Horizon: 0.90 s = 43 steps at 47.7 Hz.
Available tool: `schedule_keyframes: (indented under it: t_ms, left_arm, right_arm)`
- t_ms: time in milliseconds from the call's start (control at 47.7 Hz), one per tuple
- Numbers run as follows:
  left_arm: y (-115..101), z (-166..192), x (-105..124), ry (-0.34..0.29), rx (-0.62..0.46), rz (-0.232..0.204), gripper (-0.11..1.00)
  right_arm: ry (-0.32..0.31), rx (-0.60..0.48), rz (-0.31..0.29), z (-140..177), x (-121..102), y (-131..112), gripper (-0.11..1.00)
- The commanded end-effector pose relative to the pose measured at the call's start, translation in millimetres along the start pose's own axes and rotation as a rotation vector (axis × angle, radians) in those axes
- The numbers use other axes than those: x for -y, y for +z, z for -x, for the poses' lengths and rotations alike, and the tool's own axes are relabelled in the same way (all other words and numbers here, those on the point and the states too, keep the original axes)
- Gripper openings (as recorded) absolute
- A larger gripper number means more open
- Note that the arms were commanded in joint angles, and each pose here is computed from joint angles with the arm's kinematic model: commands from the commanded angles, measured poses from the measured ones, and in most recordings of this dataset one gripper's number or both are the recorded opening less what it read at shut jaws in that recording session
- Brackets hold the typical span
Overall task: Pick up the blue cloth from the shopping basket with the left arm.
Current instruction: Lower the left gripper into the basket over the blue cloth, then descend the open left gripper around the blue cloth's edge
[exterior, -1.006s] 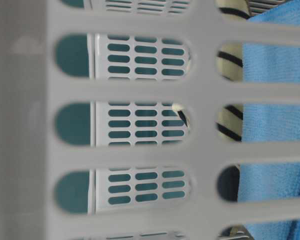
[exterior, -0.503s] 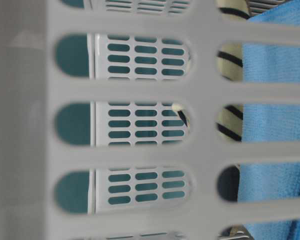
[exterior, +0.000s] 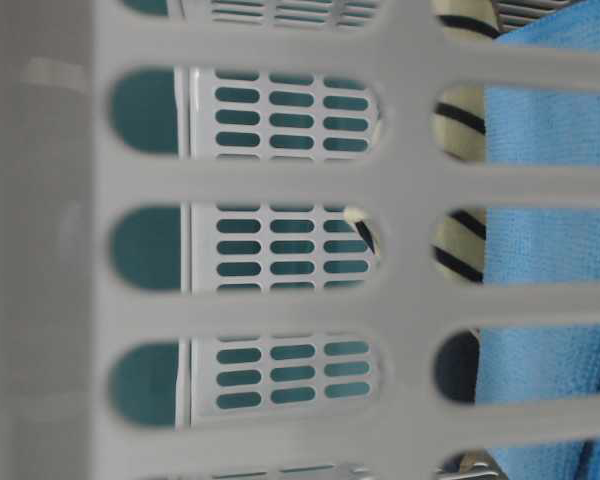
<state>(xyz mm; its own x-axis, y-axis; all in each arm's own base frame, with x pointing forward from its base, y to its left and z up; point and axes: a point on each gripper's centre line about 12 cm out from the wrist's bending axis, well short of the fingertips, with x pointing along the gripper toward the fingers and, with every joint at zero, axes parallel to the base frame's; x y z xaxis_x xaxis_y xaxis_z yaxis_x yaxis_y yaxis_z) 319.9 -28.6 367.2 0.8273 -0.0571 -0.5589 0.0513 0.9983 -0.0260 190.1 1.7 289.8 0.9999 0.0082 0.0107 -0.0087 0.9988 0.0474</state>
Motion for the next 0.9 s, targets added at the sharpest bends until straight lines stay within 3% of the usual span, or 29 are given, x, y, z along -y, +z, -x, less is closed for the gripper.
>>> schedule_keyframes:
  t_ms: [0,84,252,356,629,881]
  left_arm:
    - [13,-14,3,0.001,-0.047,0.0,0.02]
    - [15,-36,6,0.0,-0.118,-0.004,0.18]
    - [17,-80,18,-0.011,-0.238,-0.025,0.67]
    - [17,-106,24,-0.015,-0.285,-0.032,0.88]
    - [5,-152,42,-0.034,-0.364,-0.06,0.88]
    - [-20,-178,48,-0.036,-0.44,-0.068,0.88]
  right_arm:
    - [-0.001,0.022,-0.006,-1,0,10,0.8]
    - [-0.001,0.023,-0.006,-1,0,10,0.79]
    - [-0.001,0.025,-0.006,0,0,11,0.79]
    - [-0.001,0.025,-0.008,0,0,11,0.79]
    - [-0.001,0.026,-0.009,1,0,11,0.79]
    - [-0.001,0.023,-0.006,1,0,9,0.79]
